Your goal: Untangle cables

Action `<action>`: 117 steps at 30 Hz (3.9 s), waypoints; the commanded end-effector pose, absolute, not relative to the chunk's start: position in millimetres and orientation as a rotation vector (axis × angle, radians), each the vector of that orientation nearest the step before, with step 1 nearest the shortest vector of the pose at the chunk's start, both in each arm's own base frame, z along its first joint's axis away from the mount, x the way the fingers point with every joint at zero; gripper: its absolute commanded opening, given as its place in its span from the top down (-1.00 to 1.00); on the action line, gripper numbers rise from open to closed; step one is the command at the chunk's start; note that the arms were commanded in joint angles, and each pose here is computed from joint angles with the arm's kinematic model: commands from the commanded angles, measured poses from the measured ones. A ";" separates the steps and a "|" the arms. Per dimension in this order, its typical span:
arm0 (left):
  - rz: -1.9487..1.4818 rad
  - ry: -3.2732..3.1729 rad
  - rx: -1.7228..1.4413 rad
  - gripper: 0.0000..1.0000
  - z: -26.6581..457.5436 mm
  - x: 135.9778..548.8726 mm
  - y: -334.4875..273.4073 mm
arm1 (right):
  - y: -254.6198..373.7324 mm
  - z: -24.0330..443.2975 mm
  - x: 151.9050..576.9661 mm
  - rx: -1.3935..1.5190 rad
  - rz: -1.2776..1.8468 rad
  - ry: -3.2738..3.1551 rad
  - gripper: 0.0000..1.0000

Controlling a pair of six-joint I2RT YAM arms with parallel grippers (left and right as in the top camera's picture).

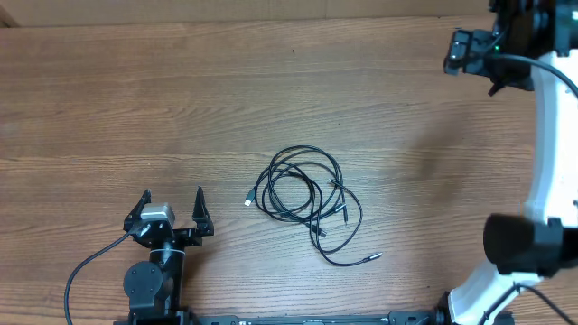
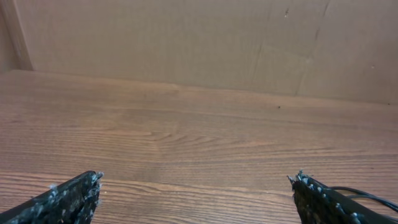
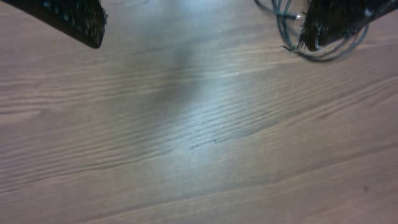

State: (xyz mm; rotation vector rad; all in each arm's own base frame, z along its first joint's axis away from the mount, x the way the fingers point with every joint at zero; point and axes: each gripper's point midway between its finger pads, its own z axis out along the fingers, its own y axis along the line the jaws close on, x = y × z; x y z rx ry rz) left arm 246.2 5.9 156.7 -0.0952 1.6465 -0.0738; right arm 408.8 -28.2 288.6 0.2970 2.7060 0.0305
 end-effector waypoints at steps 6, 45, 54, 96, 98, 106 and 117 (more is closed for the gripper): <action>-0.078 1.643 -0.106 -0.99 156.3 246.0 6.7 | -28.6 451.2 268.2 0.304 -0.003 2.225 -0.99; -0.078 1.643 -0.106 -0.99 156.3 246.0 6.7 | -7.9 187.6 382.0 0.291 0.208 2.396 -1.00; -0.078 1.643 -0.106 -0.99 156.3 246.0 6.6 | -10.0 178.6 409.7 0.336 0.205 2.599 -1.00; -0.078 1.643 -0.106 -0.99 156.3 246.0 6.7 | 8.0 370.3 185.4 0.243 0.226 2.098 0.03; -0.078 1.643 -0.106 -0.99 156.3 246.0 6.6 | 8.0 370.3 185.4 0.243 0.226 2.098 -0.88; -0.078 1.643 -0.106 -0.99 156.3 246.0 6.7 | 8.1 370.2 185.3 0.243 0.227 2.098 -0.96; -0.078 1.643 -0.106 -0.99 156.3 246.0 6.7 | 8.0 371.0 185.8 0.242 0.226 2.094 -0.05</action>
